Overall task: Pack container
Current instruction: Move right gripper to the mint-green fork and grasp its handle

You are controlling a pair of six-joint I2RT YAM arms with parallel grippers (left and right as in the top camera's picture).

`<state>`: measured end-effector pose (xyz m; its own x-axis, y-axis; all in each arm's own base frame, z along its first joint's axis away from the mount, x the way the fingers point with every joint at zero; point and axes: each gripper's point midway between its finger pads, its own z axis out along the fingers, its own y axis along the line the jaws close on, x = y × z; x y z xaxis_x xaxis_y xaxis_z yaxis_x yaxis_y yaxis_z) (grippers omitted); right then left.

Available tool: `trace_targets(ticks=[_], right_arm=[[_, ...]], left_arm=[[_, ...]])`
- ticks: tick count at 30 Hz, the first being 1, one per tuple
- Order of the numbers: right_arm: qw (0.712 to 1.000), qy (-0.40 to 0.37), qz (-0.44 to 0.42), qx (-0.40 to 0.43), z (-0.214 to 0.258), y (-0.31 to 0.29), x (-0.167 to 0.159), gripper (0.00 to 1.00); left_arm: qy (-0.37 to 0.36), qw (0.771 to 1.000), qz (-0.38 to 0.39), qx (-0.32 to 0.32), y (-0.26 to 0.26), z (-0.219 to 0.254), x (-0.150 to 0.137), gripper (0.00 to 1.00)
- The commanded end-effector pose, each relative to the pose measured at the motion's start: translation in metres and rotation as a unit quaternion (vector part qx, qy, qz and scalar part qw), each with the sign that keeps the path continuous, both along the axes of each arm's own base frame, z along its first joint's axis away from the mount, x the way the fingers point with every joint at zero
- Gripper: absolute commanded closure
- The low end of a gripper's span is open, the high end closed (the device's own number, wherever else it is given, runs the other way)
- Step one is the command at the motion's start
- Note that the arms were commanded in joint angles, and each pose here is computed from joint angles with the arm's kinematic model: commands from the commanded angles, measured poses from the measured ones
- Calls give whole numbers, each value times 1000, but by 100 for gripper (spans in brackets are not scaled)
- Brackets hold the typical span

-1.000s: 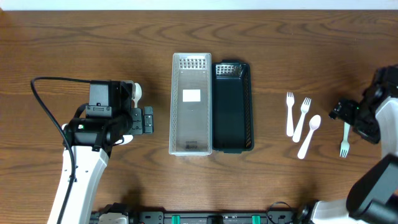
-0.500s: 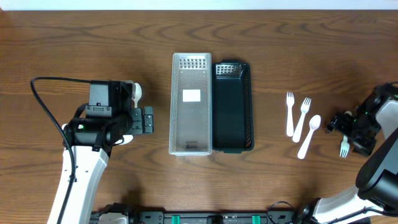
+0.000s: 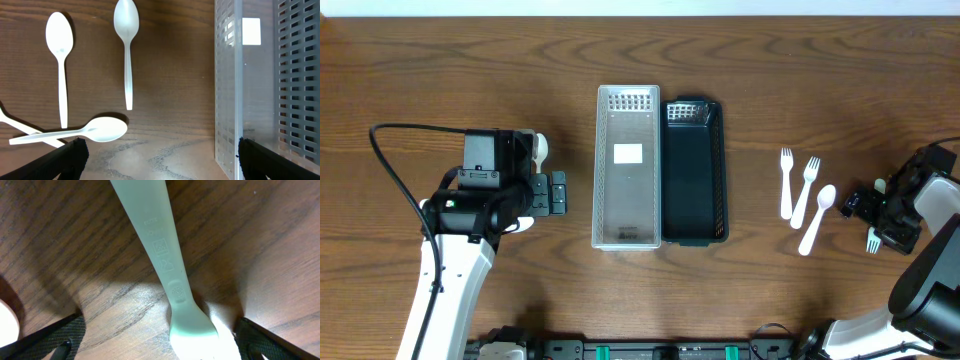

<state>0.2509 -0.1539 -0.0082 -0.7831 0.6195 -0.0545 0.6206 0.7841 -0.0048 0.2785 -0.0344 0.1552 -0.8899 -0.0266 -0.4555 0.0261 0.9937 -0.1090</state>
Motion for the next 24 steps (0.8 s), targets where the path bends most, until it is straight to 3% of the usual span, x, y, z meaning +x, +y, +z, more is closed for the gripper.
trace_targets(ticks=[1, 14, 24], right_arm=[[998, 47, 5, 29, -27, 13, -25, 7], [997, 64, 0, 40, -26, 18, -34, 50], [997, 57, -2, 51, -26, 22, -31, 68]], left_arm=[[-8, 1000, 3, -2, 1, 6, 3, 2], [-9, 1000, 3, -3, 1, 7, 4, 2], [-9, 1000, 3, -3, 1, 7, 4, 2]])
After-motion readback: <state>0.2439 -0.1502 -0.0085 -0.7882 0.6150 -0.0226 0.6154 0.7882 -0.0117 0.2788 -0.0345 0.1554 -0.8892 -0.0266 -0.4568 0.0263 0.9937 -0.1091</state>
